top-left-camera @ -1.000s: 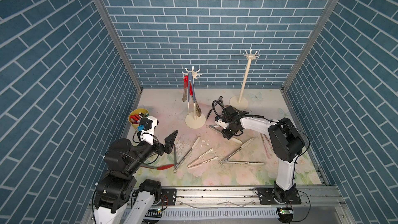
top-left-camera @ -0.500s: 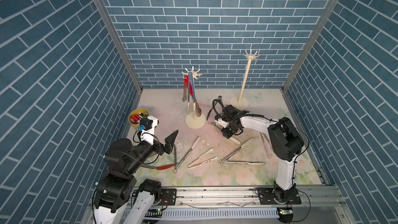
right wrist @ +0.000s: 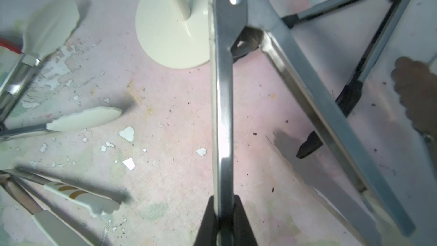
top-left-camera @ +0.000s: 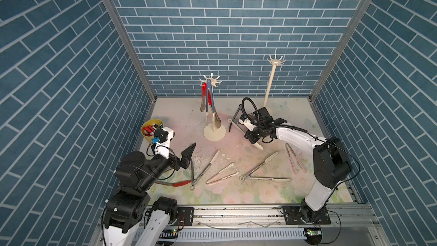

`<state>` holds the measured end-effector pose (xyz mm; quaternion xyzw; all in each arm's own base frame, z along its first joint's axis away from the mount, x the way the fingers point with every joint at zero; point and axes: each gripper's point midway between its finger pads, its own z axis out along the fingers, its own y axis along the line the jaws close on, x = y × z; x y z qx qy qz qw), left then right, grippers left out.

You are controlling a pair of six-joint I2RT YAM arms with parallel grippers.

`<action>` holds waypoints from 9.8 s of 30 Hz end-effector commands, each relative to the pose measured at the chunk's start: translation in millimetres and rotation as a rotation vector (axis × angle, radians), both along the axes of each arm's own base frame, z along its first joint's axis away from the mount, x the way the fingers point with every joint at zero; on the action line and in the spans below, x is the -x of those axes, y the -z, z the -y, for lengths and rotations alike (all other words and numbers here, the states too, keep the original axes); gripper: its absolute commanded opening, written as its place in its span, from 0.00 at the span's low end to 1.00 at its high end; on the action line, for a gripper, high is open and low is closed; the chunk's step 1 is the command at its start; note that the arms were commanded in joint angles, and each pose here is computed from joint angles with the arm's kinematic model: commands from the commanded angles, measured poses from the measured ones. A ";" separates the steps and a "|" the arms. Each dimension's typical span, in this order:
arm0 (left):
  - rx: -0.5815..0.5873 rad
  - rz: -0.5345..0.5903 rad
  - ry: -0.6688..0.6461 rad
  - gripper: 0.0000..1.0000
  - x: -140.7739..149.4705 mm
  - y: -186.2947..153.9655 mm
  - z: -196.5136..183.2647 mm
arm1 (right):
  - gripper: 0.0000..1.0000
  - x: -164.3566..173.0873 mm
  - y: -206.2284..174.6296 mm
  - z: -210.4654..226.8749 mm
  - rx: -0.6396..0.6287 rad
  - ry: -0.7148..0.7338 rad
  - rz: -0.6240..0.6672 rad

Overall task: Hang food tongs on kitchen utensil racks
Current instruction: Pick up the food tongs from the center of the board, then hang the food tongs on the rack, then pick up the food tongs from the center of the board.

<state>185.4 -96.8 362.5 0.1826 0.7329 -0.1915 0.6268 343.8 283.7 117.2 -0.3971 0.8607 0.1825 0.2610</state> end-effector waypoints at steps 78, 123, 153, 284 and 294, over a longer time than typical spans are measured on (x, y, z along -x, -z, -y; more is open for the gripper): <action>0.010 -0.059 0.022 0.99 -9.1 36.0 7.3 | 0.00 22.4 -227.0 -85.8 -0.671 -0.220 0.414; 0.012 -0.070 0.015 0.99 -10.8 40.9 6.8 | 0.00 2.8 -204.8 -97.3 -0.515 -0.179 0.461; 0.011 -0.085 0.022 0.99 -12.2 44.4 8.4 | 0.60 0.4 -197.6 -78.2 -0.426 -0.100 0.417; -0.003 -0.110 0.015 0.99 -20.5 58.9 9.9 | 0.05 -175.5 77.5 17.0 0.136 0.441 -0.110; -0.002 -0.111 0.016 0.99 -20.5 59.1 10.1 | 0.00 -169.4 33.1 9.9 0.064 0.424 -0.036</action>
